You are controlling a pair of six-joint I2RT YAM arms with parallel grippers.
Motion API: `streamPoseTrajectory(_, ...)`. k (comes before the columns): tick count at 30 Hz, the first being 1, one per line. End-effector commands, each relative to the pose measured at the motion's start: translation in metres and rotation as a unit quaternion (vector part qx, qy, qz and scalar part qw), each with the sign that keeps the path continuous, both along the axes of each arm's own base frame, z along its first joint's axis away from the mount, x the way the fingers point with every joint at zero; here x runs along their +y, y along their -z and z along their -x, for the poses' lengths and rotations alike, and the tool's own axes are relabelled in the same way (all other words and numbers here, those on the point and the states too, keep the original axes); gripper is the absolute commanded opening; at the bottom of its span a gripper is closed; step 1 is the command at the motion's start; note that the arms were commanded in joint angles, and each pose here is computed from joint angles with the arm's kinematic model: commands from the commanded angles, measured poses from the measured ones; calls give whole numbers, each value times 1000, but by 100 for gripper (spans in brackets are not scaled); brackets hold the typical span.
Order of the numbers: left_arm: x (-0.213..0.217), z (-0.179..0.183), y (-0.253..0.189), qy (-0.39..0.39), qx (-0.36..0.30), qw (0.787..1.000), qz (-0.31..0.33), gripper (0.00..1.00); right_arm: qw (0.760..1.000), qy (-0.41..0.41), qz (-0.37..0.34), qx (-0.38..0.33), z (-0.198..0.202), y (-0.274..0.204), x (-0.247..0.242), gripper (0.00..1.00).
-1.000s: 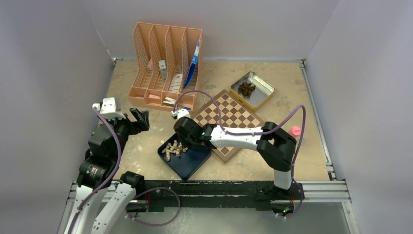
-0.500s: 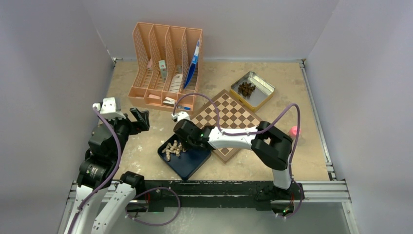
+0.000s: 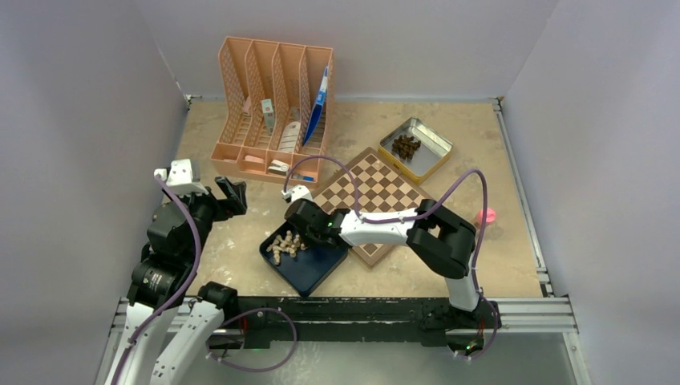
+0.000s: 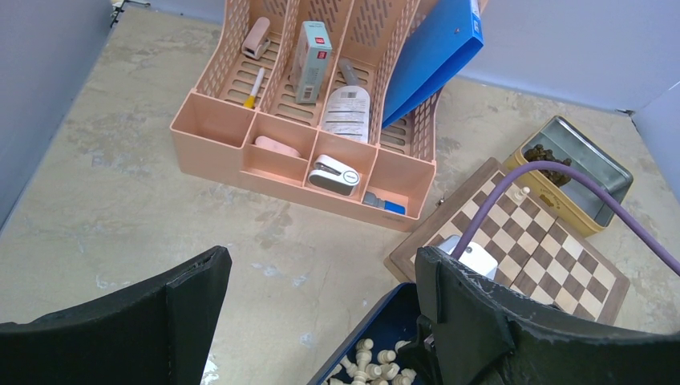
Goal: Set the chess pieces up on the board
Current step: Pick up the chess piece from the storage box.
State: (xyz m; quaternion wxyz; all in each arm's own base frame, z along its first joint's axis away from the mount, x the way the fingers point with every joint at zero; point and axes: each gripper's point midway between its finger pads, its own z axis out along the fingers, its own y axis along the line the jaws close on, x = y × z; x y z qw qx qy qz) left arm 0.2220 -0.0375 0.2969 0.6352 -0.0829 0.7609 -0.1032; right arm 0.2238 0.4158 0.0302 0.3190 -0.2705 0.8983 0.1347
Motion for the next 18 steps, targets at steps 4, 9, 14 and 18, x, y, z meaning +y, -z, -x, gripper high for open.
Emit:
streamPoseTrajectory(4, -4, -4, 0, 4, -3, 1000, 6, 85, 999, 7, -29, -39, -12, -40, 4, 19)
streamPoseTrajectory(9, -3, -4, 0, 4, -2, 1000, 6, 85, 998, 13, -35, -53, -16, -51, 2, 21)
streamPoseTrajectory(14, -4, -4, 0, 5, -1, 1000, 6, 85, 998, 16, -33, -55, -20, -52, 4, 21)
streamPoseTrajectory(18, -4, -4, 0, 6, -2, 1000, 7, 85, 998, 16, -41, -52, -23, -54, 3, 21)
